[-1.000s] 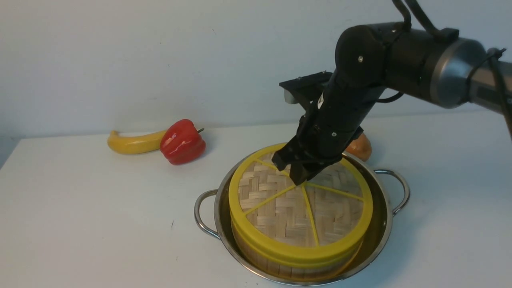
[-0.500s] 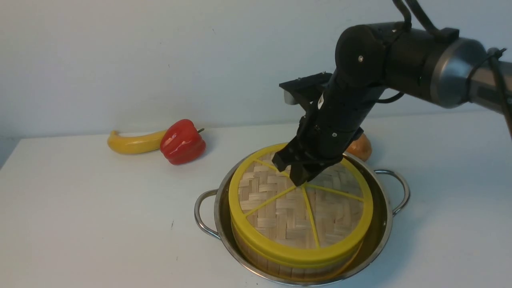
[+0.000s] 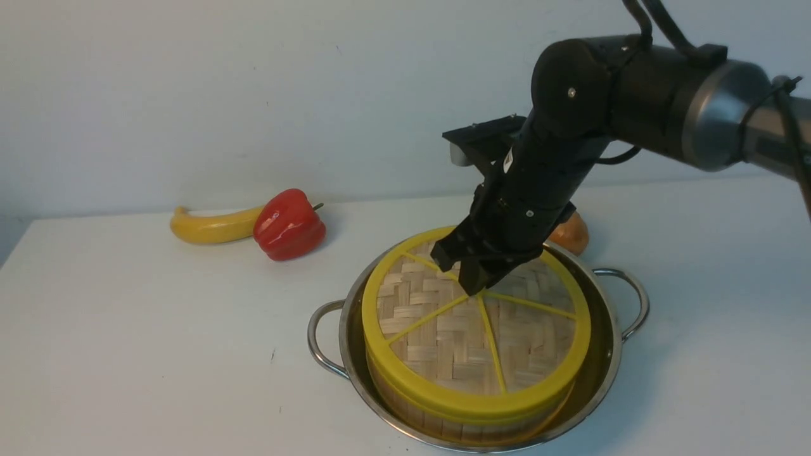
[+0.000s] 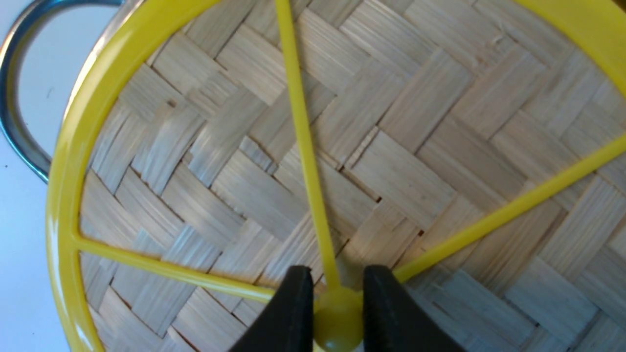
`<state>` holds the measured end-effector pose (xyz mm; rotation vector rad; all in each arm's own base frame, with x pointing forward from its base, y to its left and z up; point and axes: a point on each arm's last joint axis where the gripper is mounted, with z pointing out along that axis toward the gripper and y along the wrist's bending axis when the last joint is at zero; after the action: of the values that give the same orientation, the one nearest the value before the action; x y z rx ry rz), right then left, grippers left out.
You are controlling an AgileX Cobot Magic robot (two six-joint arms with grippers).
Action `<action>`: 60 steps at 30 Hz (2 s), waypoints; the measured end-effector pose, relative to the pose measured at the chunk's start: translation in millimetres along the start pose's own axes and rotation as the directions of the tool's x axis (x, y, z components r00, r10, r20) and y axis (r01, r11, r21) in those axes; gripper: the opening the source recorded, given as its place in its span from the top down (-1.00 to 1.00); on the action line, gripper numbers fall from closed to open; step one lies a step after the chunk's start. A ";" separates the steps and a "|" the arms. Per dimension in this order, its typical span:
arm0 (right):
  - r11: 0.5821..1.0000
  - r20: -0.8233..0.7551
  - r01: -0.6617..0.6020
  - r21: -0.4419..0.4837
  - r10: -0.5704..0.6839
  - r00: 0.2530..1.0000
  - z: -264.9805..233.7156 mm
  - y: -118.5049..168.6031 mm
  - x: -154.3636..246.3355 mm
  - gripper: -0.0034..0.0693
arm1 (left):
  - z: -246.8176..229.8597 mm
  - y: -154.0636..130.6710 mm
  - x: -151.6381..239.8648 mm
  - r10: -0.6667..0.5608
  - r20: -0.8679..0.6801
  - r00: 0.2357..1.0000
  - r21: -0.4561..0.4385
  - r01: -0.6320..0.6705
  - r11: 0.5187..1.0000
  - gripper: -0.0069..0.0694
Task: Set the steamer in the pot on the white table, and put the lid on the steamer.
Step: 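Place the bamboo steamer lid onto the steamer basket in the pot with the right gripper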
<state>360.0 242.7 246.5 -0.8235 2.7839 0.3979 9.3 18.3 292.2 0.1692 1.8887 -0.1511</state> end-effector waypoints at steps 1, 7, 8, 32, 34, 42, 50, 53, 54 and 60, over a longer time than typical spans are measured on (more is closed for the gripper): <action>1.000 0.000 -0.002 -0.003 0.002 1.000 0.0 0.3 0.0 0.52 | 0.0 0.0 0.0 0.000 0.000 1.000 0.000 0.000 1.000 0.79; 1.000 -0.011 0.000 -0.011 0.000 1.000 7.4 -0.5 -0.4 0.52 | 0.0 0.0 0.0 0.000 0.000 1.000 0.000 0.000 1.000 0.79; 1.000 -0.011 0.001 -0.011 -0.001 1.000 7.4 -0.5 -0.4 0.52 | 0.0 0.0 0.0 0.000 0.000 1.000 0.000 0.000 1.000 0.79; 0.999 -0.009 0.029 0.032 -0.029 1.000 7.8 -0.9 -0.8 0.52 | 0.0 0.0 0.0 0.000 0.000 1.000 0.000 0.000 1.000 0.79; 0.999 -0.008 0.029 0.032 -0.028 1.000 7.8 -1.0 -0.8 0.52 | 0.0 0.0 0.0 0.000 0.000 1.000 0.000 0.000 1.000 0.79; 0.999 -0.008 0.029 0.041 -0.029 1.000 7.9 -1.2 -0.8 0.52 | 0.0 0.0 0.0 0.000 0.000 1.000 0.000 0.000 1.000 0.79; 0.998 -0.008 0.038 0.057 -0.038 0.999 8.1 -0.3 -1.0 0.52 | 0.0 0.0 0.0 0.000 0.000 1.000 0.000 0.000 1.000 0.79; 0.998 -0.009 0.040 0.057 -0.039 0.999 8.2 0.1 -0.9 0.52 | 0.0 0.0 0.0 0.000 0.000 1.000 0.000 0.000 1.000 0.79; 0.997 -0.009 0.040 0.058 -0.040 0.999 8.2 0.0 -0.9 0.52 | 0.0 0.0 0.0 0.000 0.000 1.000 0.000 0.000 1.000 0.79; 0.997 -0.007 0.041 0.059 -0.041 0.999 8.2 -0.1 -1.1 0.52 | 0.0 0.0 0.0 0.000 0.000 1.000 0.000 0.000 1.000 0.79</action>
<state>362.0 245.8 239.1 -0.8674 2.7648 0.3044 9.3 18.3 292.2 0.1692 1.8887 -0.1511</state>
